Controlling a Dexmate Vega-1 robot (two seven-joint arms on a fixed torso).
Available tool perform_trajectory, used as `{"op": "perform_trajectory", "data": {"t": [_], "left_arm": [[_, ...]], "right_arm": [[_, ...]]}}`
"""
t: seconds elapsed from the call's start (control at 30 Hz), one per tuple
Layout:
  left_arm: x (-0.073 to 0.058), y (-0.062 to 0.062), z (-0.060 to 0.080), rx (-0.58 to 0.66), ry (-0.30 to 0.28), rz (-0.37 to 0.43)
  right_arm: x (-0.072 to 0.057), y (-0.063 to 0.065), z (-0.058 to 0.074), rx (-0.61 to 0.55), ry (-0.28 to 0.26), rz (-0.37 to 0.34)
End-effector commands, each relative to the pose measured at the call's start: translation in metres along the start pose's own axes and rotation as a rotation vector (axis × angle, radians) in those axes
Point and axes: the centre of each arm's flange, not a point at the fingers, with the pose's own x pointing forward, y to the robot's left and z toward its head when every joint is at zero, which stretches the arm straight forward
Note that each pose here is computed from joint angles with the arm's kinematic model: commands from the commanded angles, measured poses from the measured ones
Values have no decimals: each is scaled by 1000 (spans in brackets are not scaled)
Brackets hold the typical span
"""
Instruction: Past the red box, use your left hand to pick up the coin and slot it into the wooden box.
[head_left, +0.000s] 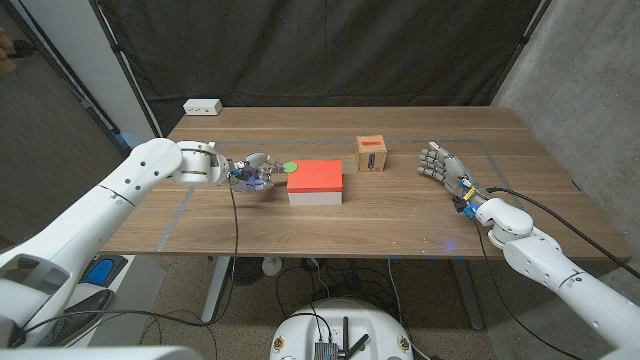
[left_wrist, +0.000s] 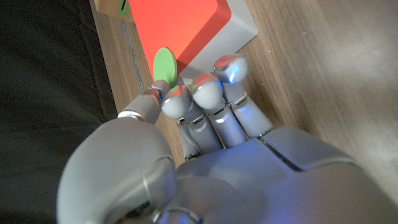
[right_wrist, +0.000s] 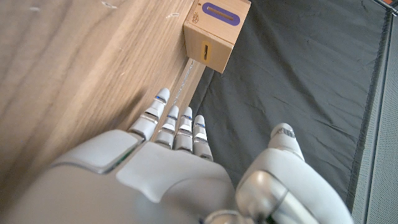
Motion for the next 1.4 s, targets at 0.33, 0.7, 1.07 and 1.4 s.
{"op": "perform_trajectory", "data": {"t": [0.33, 0.7, 1.07, 1.4], "left_arm": [[1, 3, -3, -10, -8, -3], [3, 4, -5, -11, -7, -14], [6, 3, -4, -26, -29, -29], [9, 1, -4, -43, -47, -34]], "right_arm": [[2, 3, -1, -8, 5, 7], [5, 6, 1, -9, 2, 10], [4, 6, -1, -8, 9, 4], [6, 5, 0, -10, 9, 6]]}}
